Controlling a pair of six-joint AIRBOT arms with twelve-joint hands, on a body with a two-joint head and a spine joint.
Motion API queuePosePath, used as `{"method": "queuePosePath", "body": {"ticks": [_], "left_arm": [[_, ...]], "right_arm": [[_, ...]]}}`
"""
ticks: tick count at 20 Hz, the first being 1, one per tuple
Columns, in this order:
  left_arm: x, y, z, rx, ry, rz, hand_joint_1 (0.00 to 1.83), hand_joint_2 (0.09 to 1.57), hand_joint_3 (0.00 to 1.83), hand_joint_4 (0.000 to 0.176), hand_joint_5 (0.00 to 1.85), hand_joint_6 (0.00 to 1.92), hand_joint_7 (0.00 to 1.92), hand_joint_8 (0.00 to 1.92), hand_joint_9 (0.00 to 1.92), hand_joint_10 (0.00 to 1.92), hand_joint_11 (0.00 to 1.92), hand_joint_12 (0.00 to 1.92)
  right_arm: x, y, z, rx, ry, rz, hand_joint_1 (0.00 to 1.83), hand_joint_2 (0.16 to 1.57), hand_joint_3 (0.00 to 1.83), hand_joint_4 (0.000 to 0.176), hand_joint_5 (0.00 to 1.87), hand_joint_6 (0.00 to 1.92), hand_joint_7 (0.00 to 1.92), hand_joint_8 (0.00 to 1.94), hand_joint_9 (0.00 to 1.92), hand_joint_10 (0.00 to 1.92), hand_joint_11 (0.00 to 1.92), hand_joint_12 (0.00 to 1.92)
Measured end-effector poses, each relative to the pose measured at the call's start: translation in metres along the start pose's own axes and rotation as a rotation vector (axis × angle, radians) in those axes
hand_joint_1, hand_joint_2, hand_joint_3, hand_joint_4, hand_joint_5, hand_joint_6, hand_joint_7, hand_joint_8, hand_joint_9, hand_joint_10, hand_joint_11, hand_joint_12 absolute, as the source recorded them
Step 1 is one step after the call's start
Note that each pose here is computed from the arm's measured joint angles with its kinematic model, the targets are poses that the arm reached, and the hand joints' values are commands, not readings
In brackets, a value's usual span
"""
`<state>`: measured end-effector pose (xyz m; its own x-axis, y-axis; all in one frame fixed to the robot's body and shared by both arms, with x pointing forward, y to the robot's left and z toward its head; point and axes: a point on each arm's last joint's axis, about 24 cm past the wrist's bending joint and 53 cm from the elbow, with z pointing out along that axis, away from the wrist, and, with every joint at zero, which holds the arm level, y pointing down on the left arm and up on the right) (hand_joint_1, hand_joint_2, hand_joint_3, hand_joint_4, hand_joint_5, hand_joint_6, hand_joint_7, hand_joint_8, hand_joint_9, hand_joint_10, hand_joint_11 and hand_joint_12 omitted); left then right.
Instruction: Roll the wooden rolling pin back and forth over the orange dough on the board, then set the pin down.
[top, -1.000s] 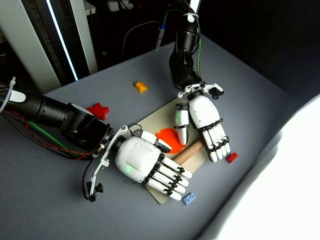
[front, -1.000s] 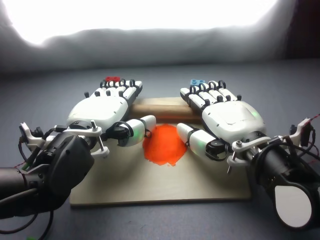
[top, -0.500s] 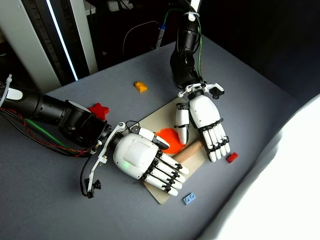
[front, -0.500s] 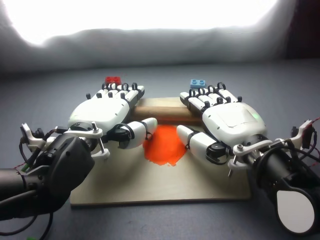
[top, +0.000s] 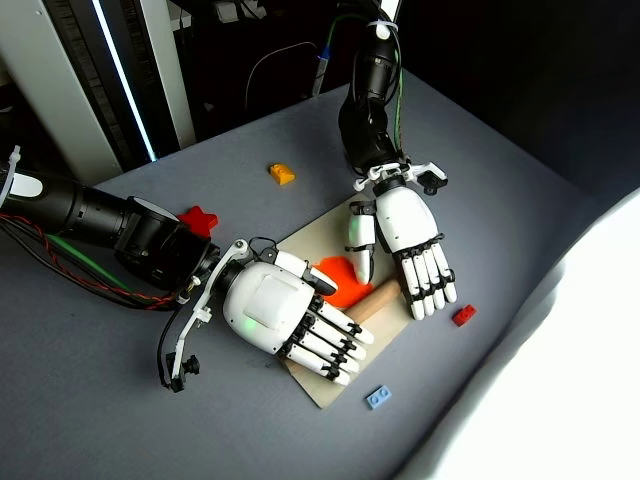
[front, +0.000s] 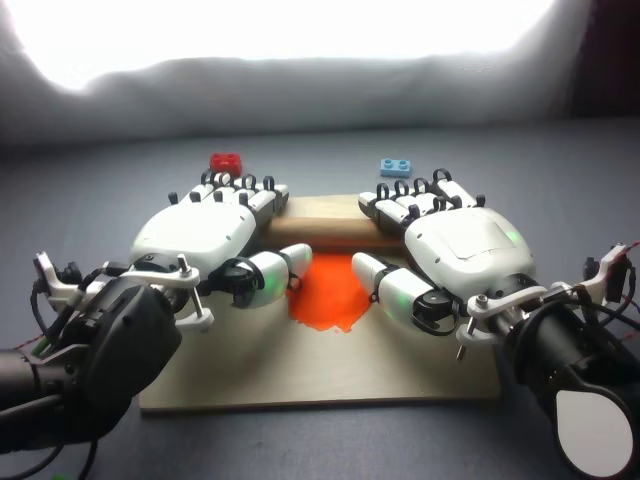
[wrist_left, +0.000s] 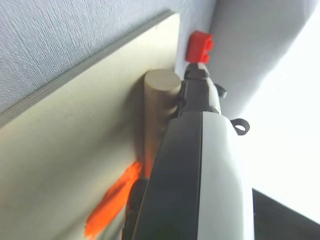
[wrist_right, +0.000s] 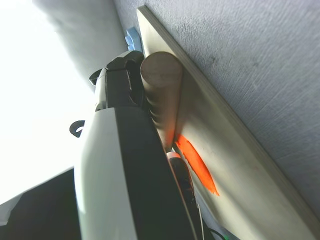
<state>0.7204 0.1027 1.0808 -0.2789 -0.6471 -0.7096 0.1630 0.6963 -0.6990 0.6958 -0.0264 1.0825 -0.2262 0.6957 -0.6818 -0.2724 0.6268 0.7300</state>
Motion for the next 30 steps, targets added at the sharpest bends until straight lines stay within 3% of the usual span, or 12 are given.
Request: {"method": "queuePosePath", "body": {"ticks": [1, 2, 5, 30], "left_arm": [[0.001, 0.001, -0.001, 0.000, 0.001, 0.002, 0.00, 1.44, 0.00, 0.000, 0.17, 0.01, 0.21, 0.02, 0.15, 0.02, 0.02, 0.02], [0.001, 0.001, -0.002, 0.001, -0.002, 0.005, 0.00, 1.44, 0.00, 0.000, 0.22, 0.01, 0.28, 0.01, 0.20, 0.01, 0.03, 0.05], [0.000, 0.000, -0.005, 0.003, -0.006, 0.003, 0.00, 1.44, 0.00, 0.000, 0.25, 0.00, 0.30, 0.00, 0.22, 0.00, 0.00, 0.22], [0.001, 0.004, -0.021, 0.006, 0.004, 0.013, 0.00, 1.44, 0.00, 0.000, 0.21, 0.00, 0.25, 0.00, 0.18, 0.01, 0.00, 0.08]], "right_arm": [[0.000, 0.000, -0.001, 0.000, 0.002, 0.001, 0.00, 1.52, 0.00, 0.000, 0.32, 0.02, 0.35, 0.01, 0.34, 0.03, 0.00, 0.69], [0.001, 0.001, -0.001, -0.001, 0.002, 0.001, 0.00, 1.52, 0.00, 0.000, 0.37, 0.03, 0.43, 0.02, 0.41, 0.06, 0.00, 0.90], [-0.001, 0.001, -0.001, -0.001, -0.002, 0.002, 0.00, 1.52, 0.00, 0.000, 0.39, 0.03, 0.46, 0.02, 0.43, 0.05, 0.00, 0.91], [0.002, 0.000, -0.020, -0.014, -0.008, -0.037, 0.00, 1.52, 0.00, 0.000, 0.38, 0.00, 0.44, 0.00, 0.41, 0.02, 0.00, 0.79]]}}
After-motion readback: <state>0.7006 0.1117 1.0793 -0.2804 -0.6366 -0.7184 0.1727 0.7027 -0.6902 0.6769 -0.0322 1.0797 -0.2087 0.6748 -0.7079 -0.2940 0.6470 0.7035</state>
